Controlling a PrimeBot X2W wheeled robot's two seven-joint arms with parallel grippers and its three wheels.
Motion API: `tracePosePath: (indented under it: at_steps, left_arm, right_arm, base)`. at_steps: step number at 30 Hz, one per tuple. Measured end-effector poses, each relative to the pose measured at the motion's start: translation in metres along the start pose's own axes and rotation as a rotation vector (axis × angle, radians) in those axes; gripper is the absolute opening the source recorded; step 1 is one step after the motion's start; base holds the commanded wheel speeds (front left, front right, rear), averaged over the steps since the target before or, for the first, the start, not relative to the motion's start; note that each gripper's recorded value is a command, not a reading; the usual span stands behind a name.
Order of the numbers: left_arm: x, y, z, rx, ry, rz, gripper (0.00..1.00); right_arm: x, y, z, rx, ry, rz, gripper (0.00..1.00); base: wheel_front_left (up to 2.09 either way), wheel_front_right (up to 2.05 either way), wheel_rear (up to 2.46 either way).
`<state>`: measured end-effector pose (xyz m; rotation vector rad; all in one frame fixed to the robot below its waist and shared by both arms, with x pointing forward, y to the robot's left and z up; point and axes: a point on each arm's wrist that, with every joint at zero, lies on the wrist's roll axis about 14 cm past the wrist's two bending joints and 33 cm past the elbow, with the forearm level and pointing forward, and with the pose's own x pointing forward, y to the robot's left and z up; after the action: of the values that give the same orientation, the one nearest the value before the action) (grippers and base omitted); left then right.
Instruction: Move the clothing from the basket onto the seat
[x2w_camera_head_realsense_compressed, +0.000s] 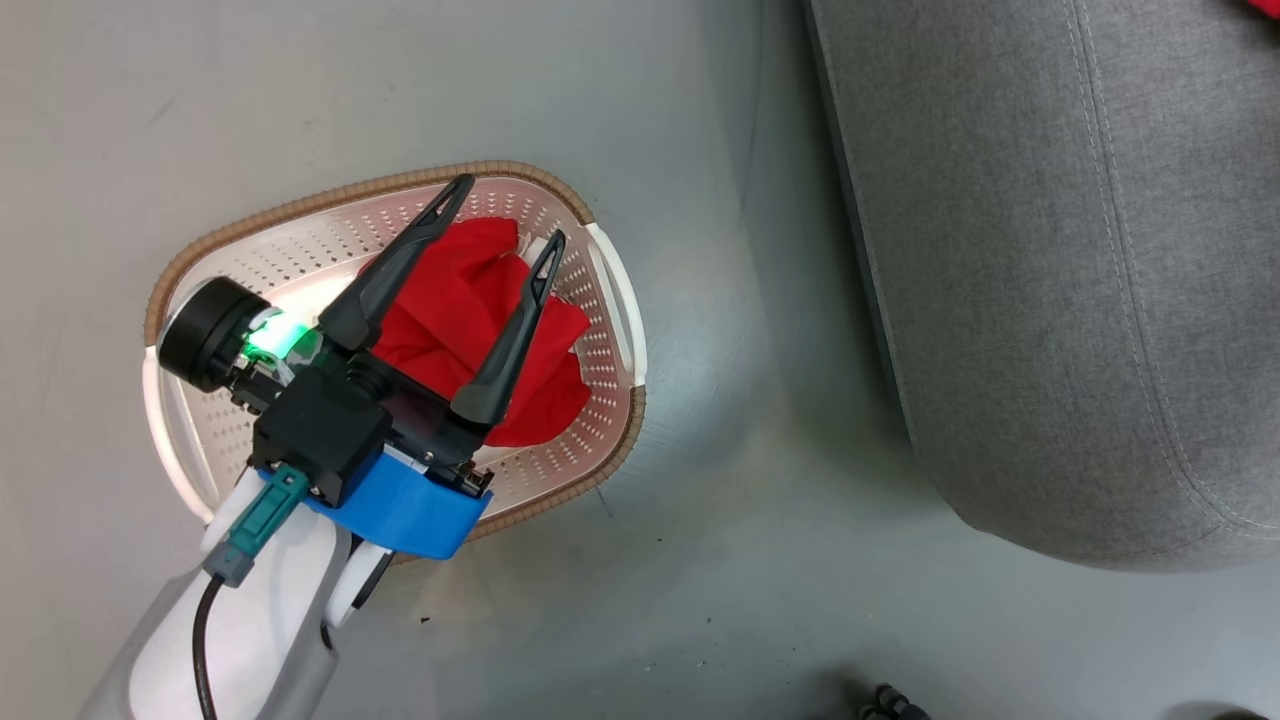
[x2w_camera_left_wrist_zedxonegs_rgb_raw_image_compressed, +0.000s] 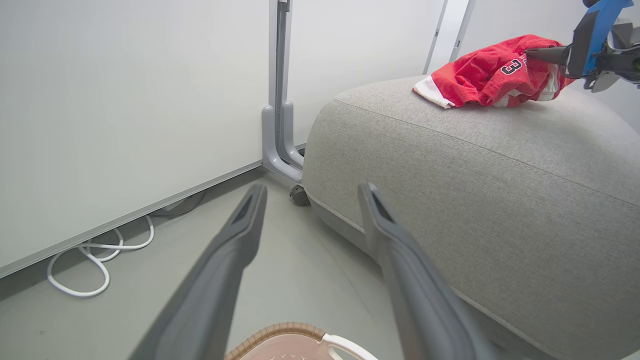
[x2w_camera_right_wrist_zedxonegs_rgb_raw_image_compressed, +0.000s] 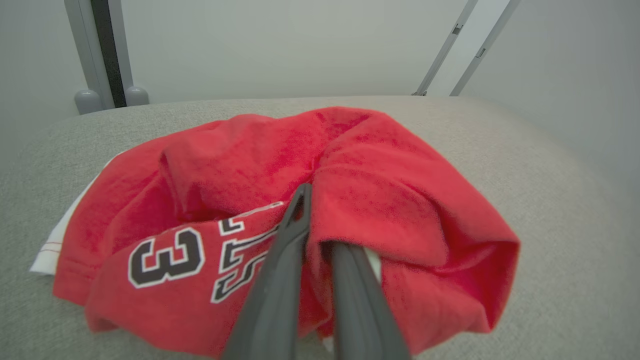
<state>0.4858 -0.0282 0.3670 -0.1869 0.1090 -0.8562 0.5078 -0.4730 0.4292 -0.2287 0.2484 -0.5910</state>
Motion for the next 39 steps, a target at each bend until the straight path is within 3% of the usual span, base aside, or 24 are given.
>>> tracePosePath:
  at_steps: [19, 30, 39]
  left_arm:
    - [0.001, -0.003, 0.019, -0.001, -0.031, 0.024, 1.00]
    - [-0.012, -0.004, 0.050, 0.001, -0.069, 0.095, 1.00]
    - [-0.040, -0.008, 0.072, -0.013, -0.083, 0.191, 1.00]
  right_arm:
    - [-0.011, 0.001, 0.008, 0.003, -0.014, 0.014, 1.00]
    - [-0.045, 0.004, 0.011, 0.016, -0.051, 0.047, 1.00]
    - [-0.093, 0.031, 0.021, 0.028, -0.109, 0.153, 1.00]
  base:
    - [0.00, 0.00, 0.00]
    - [0.00, 0.00, 0.00]
    - [0.00, 0.00, 0.00]
